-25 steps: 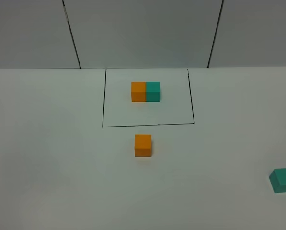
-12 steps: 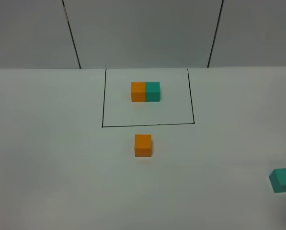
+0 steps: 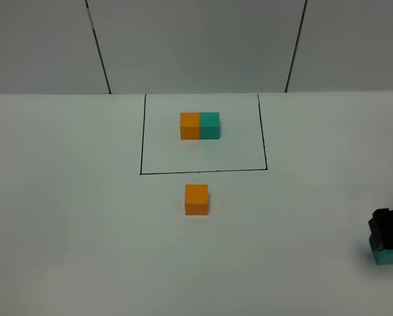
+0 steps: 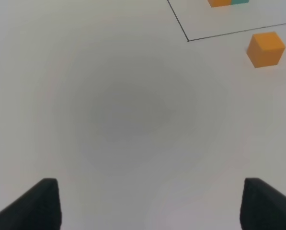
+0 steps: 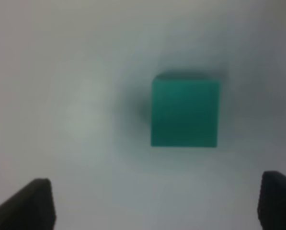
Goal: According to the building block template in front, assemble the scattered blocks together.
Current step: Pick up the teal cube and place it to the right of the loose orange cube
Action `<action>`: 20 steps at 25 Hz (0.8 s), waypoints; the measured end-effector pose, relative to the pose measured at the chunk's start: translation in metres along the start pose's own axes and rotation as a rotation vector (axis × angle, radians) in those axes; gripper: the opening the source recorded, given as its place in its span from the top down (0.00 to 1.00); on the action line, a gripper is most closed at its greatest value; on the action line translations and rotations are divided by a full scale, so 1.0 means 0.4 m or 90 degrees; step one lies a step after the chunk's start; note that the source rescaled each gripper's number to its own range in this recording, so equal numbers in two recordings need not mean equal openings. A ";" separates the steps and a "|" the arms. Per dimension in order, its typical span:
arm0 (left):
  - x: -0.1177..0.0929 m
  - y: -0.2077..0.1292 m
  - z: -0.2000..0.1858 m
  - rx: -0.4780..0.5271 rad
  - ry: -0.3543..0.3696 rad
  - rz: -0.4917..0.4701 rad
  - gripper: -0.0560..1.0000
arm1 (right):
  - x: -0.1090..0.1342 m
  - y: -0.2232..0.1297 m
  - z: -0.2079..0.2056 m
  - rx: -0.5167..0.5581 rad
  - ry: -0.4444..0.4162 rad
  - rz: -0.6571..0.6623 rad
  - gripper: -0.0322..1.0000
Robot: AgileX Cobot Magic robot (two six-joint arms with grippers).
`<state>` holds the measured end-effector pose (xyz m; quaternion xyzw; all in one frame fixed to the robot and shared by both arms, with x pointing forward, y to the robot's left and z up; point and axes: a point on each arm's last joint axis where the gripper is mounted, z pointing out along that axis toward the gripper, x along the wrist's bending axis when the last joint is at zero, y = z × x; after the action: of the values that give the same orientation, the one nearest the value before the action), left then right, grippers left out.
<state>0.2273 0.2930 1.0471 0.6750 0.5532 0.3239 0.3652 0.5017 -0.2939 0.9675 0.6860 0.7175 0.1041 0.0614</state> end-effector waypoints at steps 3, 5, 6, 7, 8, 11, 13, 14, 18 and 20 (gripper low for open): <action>0.000 0.000 0.000 0.000 0.000 0.000 0.25 | -0.007 0.008 0.044 0.016 -0.011 -0.010 0.25; 0.000 0.000 0.000 0.000 0.000 0.000 0.25 | -0.009 0.013 0.059 0.018 -0.012 -0.010 0.25; 0.000 0.000 0.000 0.000 0.000 0.000 0.25 | -0.010 0.014 0.066 0.022 -0.012 -0.009 0.25; 0.000 0.000 0.000 0.000 0.000 0.000 0.25 | -0.010 0.018 0.068 0.020 -0.012 -0.009 0.25; 0.000 0.000 0.000 0.000 0.000 0.000 0.25 | -0.010 0.021 0.070 0.017 -0.013 -0.009 0.25; 0.000 0.000 0.000 0.000 0.000 0.000 0.25 | -0.012 0.027 0.076 0.004 -0.017 -0.012 0.25; 0.000 0.000 0.000 0.000 0.000 0.000 0.25 | -0.014 0.030 0.085 0.003 -0.019 -0.013 0.25; 0.000 0.000 0.000 0.000 0.000 0.000 0.25 | -0.015 0.031 0.092 0.004 -0.021 -0.015 0.25; 0.000 0.000 0.000 0.000 0.000 0.000 0.25 | -0.019 0.045 0.123 0.016 -0.025 -0.021 0.25; 0.000 0.000 0.000 0.000 0.000 0.000 0.25 | -0.021 0.053 0.140 0.026 -0.025 -0.022 0.26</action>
<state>0.2273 0.2930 1.0471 0.6750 0.5532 0.3239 0.3652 0.5358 -0.2979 0.9178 0.6767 0.7297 0.0751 0.0632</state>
